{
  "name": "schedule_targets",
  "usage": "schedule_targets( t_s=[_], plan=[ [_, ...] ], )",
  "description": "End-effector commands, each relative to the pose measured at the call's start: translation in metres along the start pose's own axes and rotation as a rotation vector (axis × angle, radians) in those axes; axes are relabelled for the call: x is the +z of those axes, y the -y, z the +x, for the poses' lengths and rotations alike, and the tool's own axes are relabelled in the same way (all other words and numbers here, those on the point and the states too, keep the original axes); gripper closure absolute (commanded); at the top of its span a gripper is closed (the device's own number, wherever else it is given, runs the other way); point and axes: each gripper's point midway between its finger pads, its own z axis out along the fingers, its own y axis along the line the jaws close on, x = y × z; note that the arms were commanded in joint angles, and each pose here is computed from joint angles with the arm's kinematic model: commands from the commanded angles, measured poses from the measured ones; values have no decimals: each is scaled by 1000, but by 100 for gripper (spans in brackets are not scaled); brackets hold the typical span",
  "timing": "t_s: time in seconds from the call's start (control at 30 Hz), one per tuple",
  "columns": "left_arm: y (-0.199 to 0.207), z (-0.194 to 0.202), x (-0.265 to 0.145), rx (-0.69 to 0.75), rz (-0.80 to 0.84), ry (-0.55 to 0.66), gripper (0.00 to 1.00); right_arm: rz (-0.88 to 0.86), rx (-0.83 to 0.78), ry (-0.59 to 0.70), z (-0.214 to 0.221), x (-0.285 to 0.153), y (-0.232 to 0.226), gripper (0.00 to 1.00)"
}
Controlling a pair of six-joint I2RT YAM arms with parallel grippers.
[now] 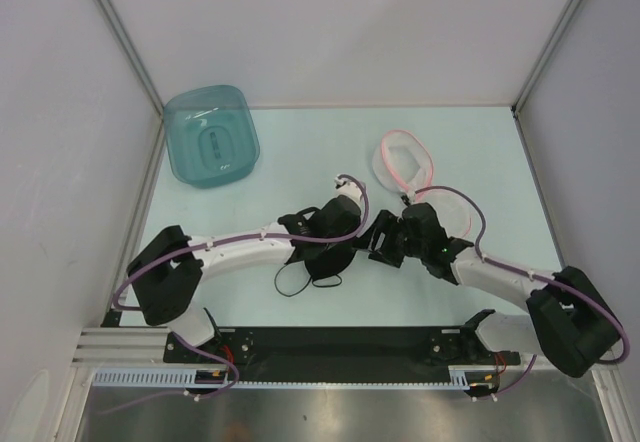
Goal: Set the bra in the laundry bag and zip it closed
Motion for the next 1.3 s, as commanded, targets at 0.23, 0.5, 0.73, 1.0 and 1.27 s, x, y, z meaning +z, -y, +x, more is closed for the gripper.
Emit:
schedule_targets(
  t_s=[0.23, 0.5, 0.73, 1.0, 1.27],
  plan=[
    [17, -7, 3, -47, 71, 6, 100, -58, -117, 2, 32, -25, 18, 4],
    [22, -4, 4, -60, 93, -10, 100, -225, -125, 48, 39, -11, -7, 1],
    [22, -3, 2, -62, 97, -16, 100, -241, -73, 147, 37, 1, -7, 0],
    [25, -1, 0, -77, 113, -19, 100, -325, -92, 188, 30, 5, -26, 0],
    [30, 1, -6, -110, 146, -21, 100, -348, -82, 198, 26, 23, -34, 0]
  ],
)
